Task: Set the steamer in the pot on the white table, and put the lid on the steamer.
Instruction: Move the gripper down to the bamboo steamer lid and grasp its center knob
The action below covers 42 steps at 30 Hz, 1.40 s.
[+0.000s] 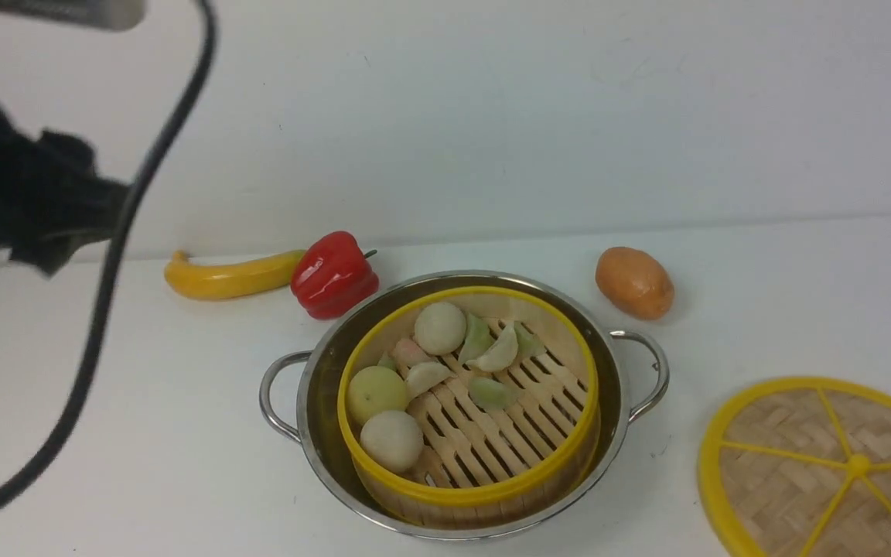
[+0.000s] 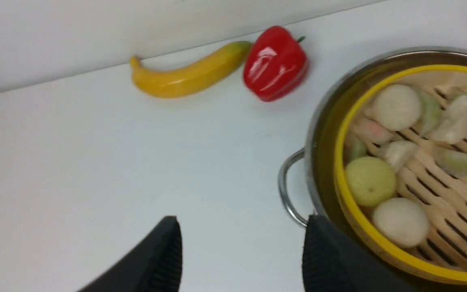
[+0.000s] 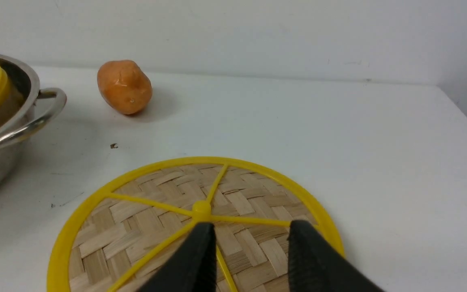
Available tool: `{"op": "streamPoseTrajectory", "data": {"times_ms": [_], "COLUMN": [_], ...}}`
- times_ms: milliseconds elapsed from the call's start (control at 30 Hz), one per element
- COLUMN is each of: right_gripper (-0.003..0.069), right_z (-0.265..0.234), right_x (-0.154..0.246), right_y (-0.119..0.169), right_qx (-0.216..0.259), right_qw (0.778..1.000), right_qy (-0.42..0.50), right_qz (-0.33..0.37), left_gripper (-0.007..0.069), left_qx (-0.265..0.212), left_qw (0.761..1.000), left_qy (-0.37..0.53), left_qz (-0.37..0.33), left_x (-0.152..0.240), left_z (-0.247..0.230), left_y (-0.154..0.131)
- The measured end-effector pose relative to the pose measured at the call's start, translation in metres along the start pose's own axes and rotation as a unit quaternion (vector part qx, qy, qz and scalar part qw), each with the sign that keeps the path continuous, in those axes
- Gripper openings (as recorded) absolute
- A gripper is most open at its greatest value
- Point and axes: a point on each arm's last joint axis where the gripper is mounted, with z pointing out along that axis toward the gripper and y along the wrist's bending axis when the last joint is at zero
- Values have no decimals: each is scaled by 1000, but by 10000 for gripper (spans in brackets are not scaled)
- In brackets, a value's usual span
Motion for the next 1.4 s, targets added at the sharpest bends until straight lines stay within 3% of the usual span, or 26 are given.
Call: {"op": "streamPoseTrajectory", "data": {"times_ms": [200,367,533,900,1100,1400], "right_gripper": [241,241,241,241,241,241], "right_z": [0,0,0,0,0,0], "right_x": [0,0,0,0,0,0], "right_y": [0,0,0,0,0,0], "right_qx": [0,0,0,0,0,0], "right_qw": [1000,1000,1000,1000,1000,1000], "right_qy": [0,0,0,0,0,0], "right_qz": [0,0,0,0,0,0], "left_gripper": [379,379,379,379,379,379], "left_qx": [-22,-42,-47,-59,-66,-70], "left_qw": [996,990,985,988,981,977], "left_qy": [-73,-110,-150,-134,-176,-190], "left_qz": [-47,-77,-76,-53,-55,-59], "left_x": [95,177,222,258,276,279], "left_z": [22,29,29,39,40,40], "left_y": [23,18,10,7,4,4]}}
